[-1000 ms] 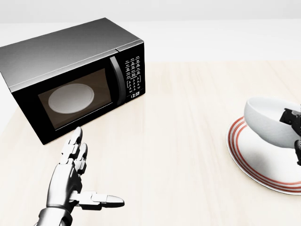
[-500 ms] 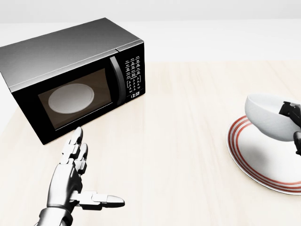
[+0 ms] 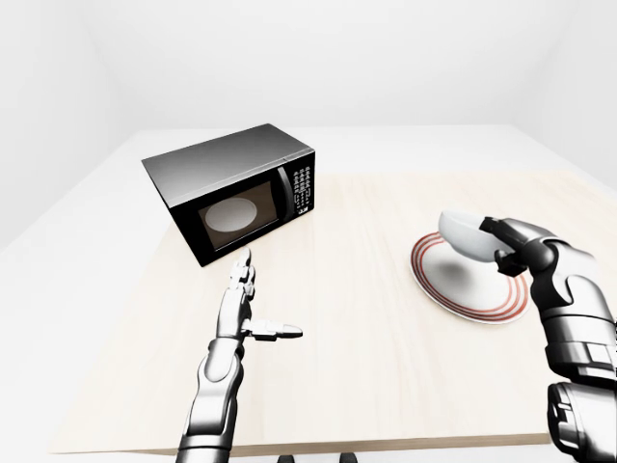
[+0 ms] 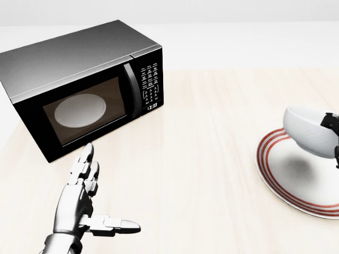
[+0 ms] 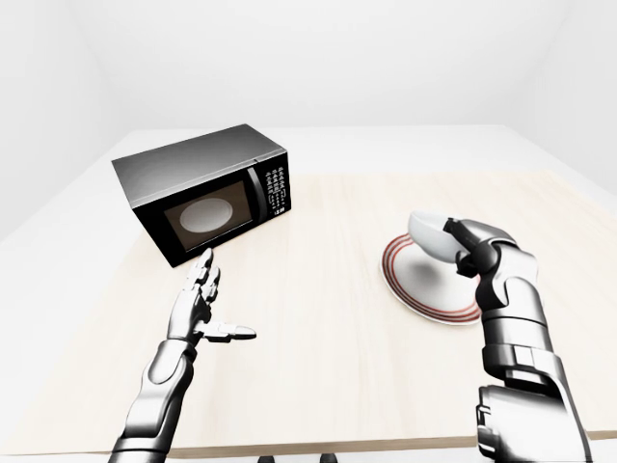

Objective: Pick up the white bowl and put it on the plate.

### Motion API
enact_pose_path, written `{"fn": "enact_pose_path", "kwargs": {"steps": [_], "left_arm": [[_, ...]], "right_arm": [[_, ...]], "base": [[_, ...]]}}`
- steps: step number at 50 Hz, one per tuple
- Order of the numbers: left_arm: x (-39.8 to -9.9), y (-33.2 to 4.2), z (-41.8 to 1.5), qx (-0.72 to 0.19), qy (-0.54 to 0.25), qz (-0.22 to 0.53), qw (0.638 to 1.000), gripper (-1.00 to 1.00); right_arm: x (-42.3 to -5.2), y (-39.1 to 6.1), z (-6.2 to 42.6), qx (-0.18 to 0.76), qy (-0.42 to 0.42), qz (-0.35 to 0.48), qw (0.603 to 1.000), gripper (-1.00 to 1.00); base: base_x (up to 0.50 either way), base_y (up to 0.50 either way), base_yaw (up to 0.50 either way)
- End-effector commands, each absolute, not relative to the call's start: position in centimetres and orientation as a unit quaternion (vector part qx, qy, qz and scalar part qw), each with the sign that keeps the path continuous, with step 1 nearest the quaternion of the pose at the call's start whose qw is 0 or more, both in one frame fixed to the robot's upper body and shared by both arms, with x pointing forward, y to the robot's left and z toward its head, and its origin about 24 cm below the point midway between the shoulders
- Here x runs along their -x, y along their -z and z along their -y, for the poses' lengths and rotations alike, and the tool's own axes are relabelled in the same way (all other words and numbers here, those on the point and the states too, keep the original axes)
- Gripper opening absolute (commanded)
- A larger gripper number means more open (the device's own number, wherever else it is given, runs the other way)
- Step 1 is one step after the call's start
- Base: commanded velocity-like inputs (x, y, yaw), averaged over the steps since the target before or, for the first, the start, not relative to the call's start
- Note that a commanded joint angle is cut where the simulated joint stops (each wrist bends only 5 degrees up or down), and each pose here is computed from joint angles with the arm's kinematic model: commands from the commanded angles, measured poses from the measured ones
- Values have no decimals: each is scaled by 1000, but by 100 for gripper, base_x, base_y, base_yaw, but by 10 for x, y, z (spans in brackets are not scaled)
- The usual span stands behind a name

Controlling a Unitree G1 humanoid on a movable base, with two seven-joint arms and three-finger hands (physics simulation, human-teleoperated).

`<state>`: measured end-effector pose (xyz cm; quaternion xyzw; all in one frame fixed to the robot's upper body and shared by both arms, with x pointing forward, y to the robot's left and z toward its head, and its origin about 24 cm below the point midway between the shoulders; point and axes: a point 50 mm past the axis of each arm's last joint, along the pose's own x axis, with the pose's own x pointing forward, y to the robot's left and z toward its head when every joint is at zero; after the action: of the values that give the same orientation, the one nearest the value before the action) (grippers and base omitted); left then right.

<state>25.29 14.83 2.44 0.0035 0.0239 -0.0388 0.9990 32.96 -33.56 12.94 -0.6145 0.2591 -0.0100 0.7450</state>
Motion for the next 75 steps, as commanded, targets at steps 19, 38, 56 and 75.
{"fn": "enact_pose_path", "kwargs": {"steps": [19, 38, 56, 75], "left_arm": [[-252, -25, -148, -4, 39, -24, 999, 100], [-253, -24, -148, -4, 39, -25, 999, 100], [-253, -24, -147, -5, 40, -25, 999, 100], [-253, -24, -147, -5, 40, -25, 999, 100]], "right_arm": [[-342, -135, 340, 634, 25, -275, 722, -100], [-337, -116, 345, 621, 23, -294, 726, -100], [-337, -114, 346, 619, 22, -297, 727, -100], [-331, -111, 346, 624, 10, -305, 720, 100]], "base": [[0, 0, 0], [0, 0, 0], [0, 0, 0], [0, 0, 0]]}}
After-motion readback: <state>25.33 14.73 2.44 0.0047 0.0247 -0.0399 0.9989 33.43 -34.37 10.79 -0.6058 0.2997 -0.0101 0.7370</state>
